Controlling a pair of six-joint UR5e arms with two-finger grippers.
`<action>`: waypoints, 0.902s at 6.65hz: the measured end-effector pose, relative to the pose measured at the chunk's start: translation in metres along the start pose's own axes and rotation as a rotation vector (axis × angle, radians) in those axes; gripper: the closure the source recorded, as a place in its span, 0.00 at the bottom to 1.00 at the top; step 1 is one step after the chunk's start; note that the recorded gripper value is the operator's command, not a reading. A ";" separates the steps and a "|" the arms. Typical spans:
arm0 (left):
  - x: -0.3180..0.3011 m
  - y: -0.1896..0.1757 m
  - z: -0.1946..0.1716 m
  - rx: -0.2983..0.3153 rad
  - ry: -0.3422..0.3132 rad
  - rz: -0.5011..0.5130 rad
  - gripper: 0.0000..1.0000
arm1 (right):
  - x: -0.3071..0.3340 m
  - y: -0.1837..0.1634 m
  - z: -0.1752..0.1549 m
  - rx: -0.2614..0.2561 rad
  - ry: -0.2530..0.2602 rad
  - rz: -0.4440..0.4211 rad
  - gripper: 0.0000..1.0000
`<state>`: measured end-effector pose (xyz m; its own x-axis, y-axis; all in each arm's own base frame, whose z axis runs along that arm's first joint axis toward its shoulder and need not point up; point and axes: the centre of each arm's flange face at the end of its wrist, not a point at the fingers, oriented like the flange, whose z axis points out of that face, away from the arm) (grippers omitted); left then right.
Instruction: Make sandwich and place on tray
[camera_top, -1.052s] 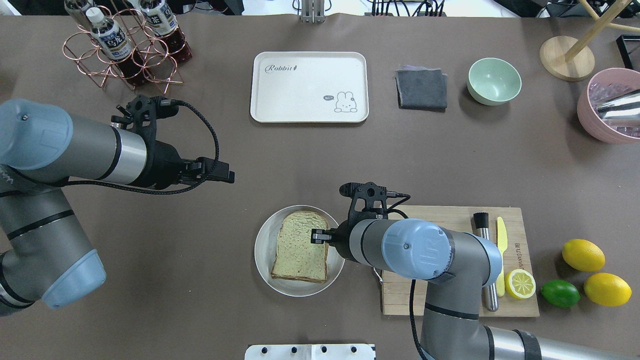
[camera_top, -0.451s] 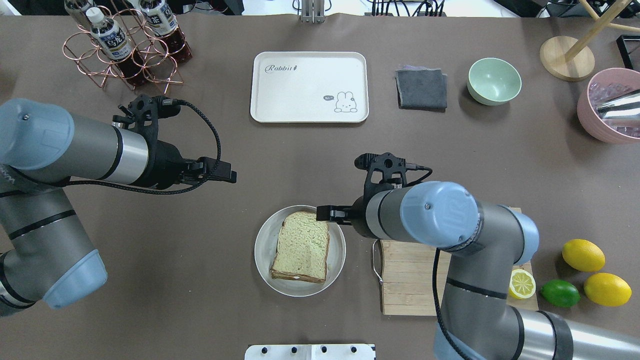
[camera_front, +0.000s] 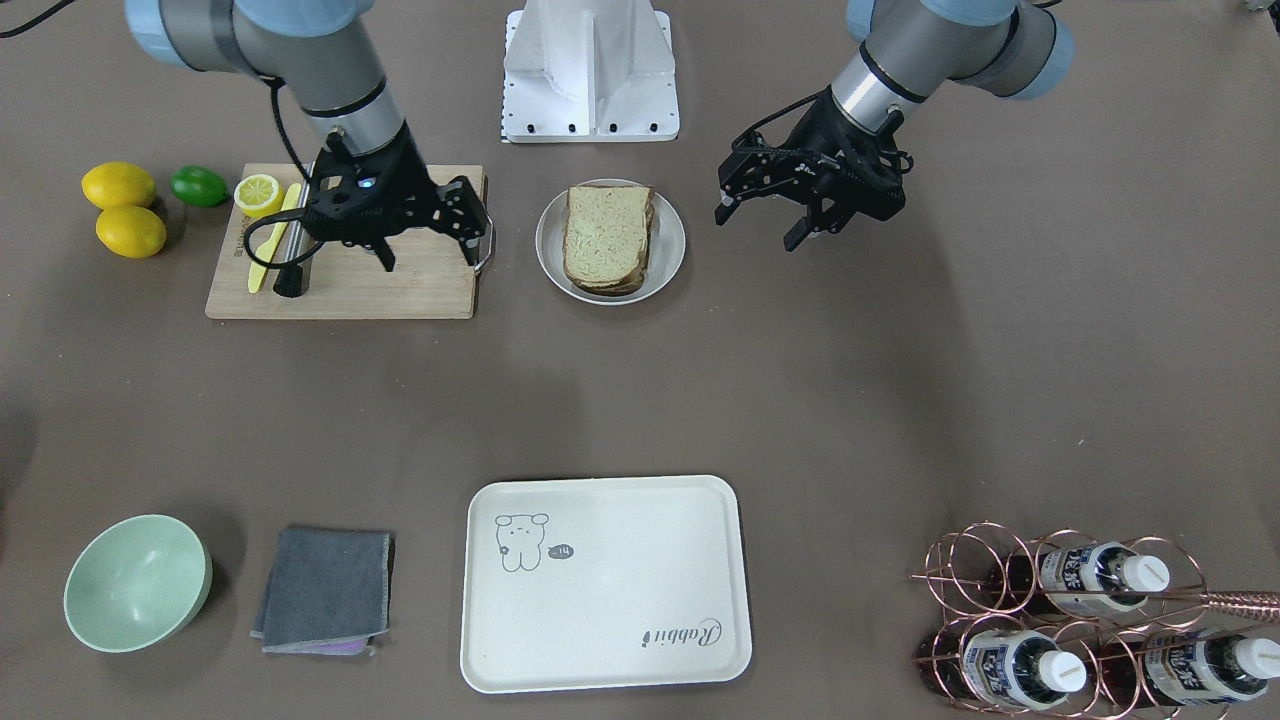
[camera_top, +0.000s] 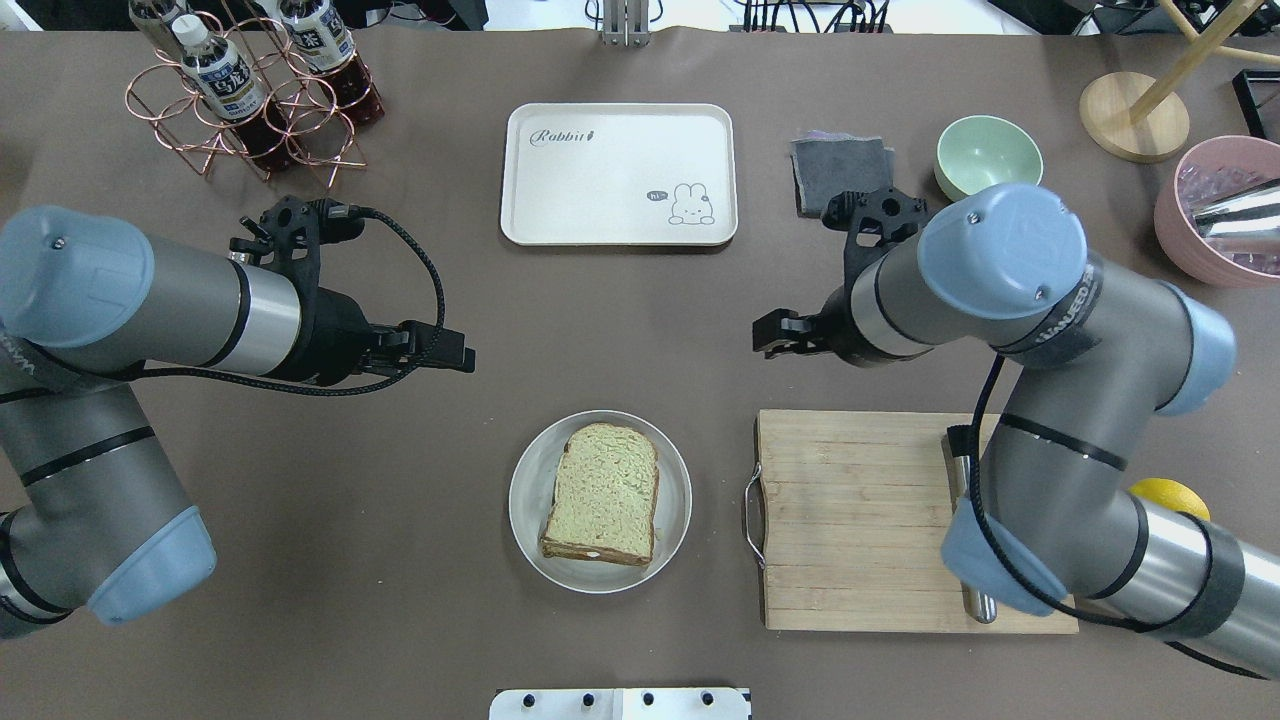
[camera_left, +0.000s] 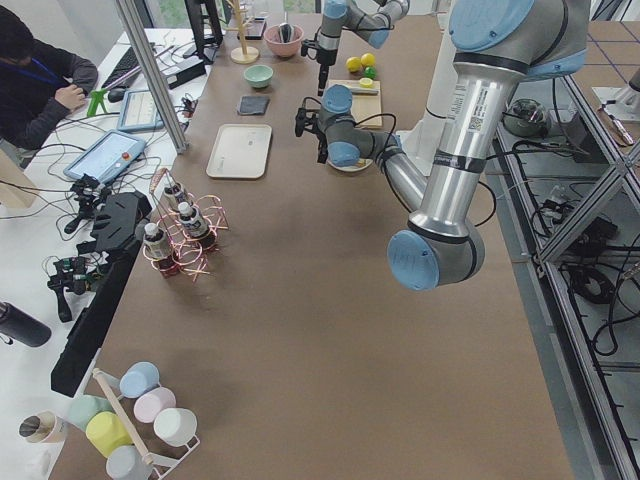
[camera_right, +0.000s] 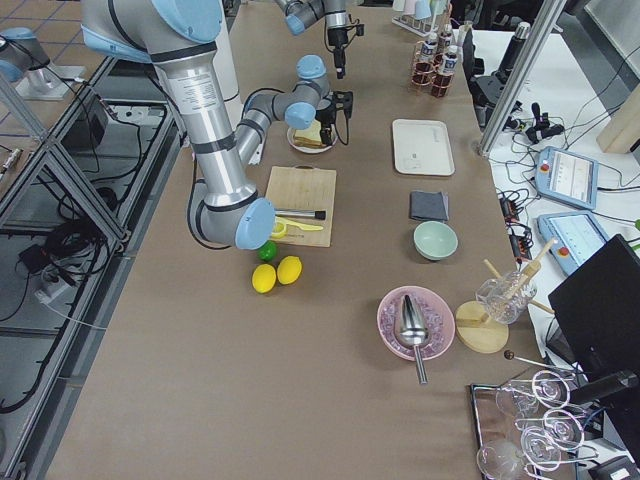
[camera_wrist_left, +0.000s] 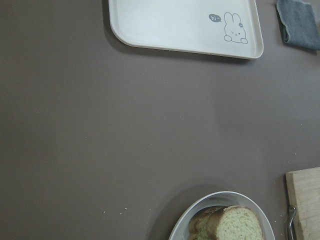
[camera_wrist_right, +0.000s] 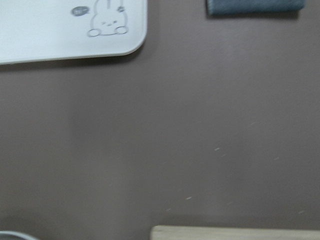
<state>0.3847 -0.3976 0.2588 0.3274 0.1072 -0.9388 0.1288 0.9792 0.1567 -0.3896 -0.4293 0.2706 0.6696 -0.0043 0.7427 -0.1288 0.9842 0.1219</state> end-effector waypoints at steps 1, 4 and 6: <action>0.000 0.001 0.001 -0.004 0.000 -0.001 0.02 | 0.045 -0.029 -0.008 -0.023 0.066 -0.069 0.00; 0.003 0.011 0.008 -0.030 0.004 0.003 0.02 | 0.263 -0.096 -0.055 -0.114 0.148 -0.260 0.00; 0.002 0.020 0.020 -0.057 -0.006 0.004 0.02 | 0.437 -0.091 -0.079 -0.181 0.139 -0.331 0.00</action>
<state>0.4066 -0.3808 0.2661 0.3331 0.1105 -0.9364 0.0744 0.9869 0.1429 -0.0277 -0.5064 0.5316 0.7476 -0.3143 0.5851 0.2329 0.9491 0.2122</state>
